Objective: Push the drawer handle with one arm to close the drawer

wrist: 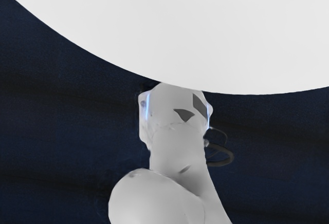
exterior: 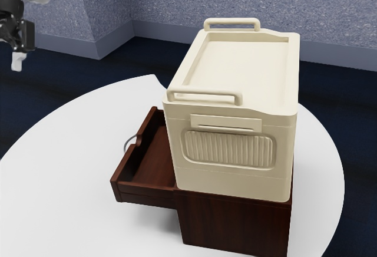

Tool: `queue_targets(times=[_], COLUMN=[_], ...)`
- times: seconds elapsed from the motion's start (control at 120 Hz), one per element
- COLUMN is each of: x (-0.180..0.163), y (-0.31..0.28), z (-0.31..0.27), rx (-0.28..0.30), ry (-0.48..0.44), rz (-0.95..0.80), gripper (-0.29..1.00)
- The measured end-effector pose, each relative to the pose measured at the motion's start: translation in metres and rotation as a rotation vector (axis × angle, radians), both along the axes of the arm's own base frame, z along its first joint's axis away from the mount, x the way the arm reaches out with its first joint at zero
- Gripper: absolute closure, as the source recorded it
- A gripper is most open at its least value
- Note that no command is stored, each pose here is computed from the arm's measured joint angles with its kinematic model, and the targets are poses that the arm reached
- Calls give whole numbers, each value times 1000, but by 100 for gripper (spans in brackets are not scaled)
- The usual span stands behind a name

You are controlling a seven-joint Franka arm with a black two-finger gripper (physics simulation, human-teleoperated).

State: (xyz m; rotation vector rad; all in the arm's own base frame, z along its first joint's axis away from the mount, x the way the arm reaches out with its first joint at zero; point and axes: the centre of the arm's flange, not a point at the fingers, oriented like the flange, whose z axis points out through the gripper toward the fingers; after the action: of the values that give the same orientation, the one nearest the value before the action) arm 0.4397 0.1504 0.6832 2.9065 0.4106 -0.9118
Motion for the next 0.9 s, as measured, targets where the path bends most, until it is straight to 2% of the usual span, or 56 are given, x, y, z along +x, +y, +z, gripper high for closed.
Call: queue_targets(times=[0.05, 0.108, 0.183, 0.225, 0.267, 0.375, 0.55, 0.65, 0.758, 0.9], x=[-8, -5, 12, 28, 43, 75, 92, 99, 102, 106], y=[74, 101, 67, 35, 5, -30, -33, -46, -55, -63], z=[-16, -2, 66, 86, 92, 77, 53, 28, -10, -70], rx=[29, 89, 199, 222, 228, 204, 167, 121, 69, 13], ry=[-94, -233, -456, -539, -583, -641, -670, -646, -614, -577], rz=[101, 84, -69, -171, -256, -376, -437, -489, -543, -592], gripper=[0, 0, 0, 0, 0, 2, 43, 59, 68, 74])
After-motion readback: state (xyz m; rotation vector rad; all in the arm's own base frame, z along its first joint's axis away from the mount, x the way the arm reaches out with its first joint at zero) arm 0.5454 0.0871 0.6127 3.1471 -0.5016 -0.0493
